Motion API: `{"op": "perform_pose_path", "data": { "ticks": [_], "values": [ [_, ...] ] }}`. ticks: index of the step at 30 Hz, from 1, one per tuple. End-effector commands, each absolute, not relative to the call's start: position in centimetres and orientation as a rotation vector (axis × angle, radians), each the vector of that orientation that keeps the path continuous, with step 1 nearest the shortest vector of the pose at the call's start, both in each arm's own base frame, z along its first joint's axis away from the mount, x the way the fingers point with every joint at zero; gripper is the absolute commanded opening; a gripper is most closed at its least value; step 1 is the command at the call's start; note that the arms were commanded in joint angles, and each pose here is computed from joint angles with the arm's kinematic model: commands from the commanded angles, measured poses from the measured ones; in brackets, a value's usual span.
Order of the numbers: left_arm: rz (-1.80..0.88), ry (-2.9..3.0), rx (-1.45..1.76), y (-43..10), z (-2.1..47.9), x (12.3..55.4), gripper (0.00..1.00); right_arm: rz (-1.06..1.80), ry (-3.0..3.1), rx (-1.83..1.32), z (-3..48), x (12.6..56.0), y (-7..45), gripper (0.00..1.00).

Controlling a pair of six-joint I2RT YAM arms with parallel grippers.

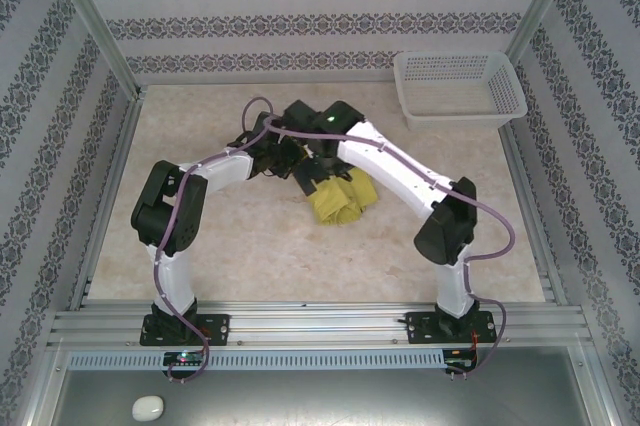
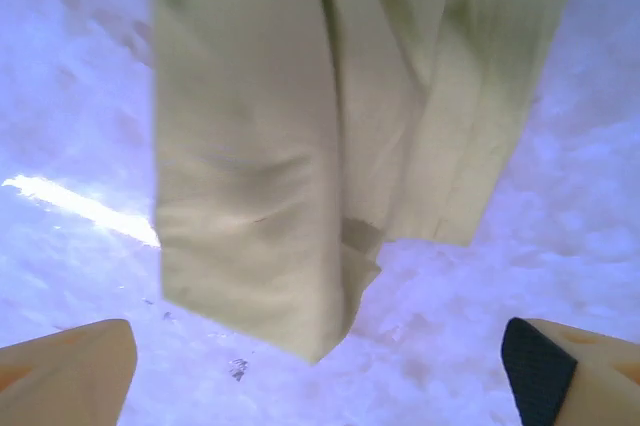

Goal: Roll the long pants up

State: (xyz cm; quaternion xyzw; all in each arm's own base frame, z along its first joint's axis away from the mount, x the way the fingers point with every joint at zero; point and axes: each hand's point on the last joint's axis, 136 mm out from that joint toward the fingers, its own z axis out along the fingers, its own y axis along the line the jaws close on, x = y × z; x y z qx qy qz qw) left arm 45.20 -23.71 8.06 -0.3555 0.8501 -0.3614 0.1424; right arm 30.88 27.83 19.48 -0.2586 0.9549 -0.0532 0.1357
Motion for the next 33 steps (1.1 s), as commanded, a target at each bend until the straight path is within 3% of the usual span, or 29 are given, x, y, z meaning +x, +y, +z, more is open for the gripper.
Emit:
{"op": "perform_pose_path", "data": {
  "ticks": [1,7,20,24,26,28,29,32,33],
  "values": [
    [-0.927,2.504,-1.109,-22.6,6.7,44.1,0.00,-0.477,2.784,-0.783,16.5,30.7,27.6,0.98],
    [-0.939,2.496,-1.108,-22.4,7.2,43.8,0.00,-0.574,2.769,-0.862,12.7,31.3,30.3,0.98],
    [-1.049,2.482,-1.067,-23.8,8.7,44.3,0.00,-0.807,2.852,-0.865,2.4,32.1,23.0,0.94],
    [-1.027,2.467,-1.057,-23.2,9.5,44.2,0.00,-0.684,2.960,-0.884,0.3,31.4,21.5,0.72],
    [-1.022,2.458,-1.060,-23.1,9.8,44.2,0.00,-0.586,3.020,-0.869,-0.1,31.0,21.3,0.52],
    [-1.021,2.454,-1.062,-23.0,9.9,44.4,0.00,-0.507,3.059,-0.853,-0.4,30.7,21.2,0.15],
    [-1.016,2.456,-1.065,-23.0,9.8,44.3,0.00,-0.481,3.071,-0.853,-0.4,30.5,21.1,0.05],
    [-1.020,2.449,-1.065,-22.8,10.1,44.7,0.00,-0.324,3.136,-0.806,-0.6,29.6,21.3,0.00],
    [-1.020,2.441,-1.068,-22.7,10.3,45.0,0.05,-0.275,3.149,-0.785,-0.6,29.3,21.3,0.00]
  ]
}}
